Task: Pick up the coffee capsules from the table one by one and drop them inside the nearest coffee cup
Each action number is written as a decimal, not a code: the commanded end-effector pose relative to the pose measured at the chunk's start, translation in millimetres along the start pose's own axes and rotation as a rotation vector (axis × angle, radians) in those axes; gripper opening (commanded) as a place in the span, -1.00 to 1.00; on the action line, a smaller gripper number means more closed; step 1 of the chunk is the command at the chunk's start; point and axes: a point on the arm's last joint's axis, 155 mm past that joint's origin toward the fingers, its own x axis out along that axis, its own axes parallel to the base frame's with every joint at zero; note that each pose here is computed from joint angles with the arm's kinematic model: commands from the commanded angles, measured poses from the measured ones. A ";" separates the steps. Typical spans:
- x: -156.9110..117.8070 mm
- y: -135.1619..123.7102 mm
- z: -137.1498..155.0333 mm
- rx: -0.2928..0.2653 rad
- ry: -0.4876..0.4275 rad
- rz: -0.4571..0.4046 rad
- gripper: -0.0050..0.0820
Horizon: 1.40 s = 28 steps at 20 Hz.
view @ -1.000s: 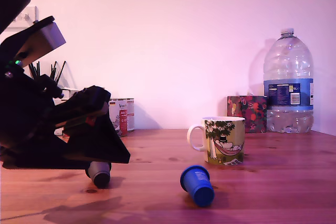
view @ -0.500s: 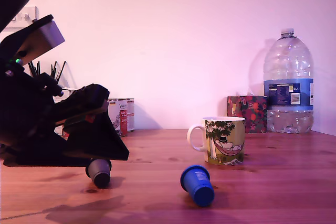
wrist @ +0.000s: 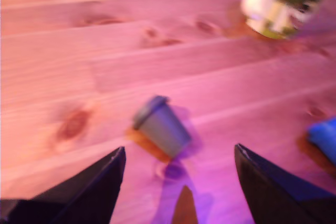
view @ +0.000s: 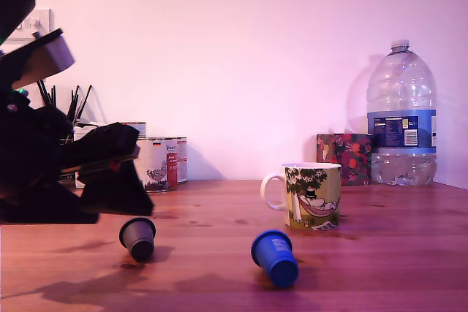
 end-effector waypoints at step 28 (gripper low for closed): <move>50.8 16.4 -11.3 -0.050 0.118 0.117 0.47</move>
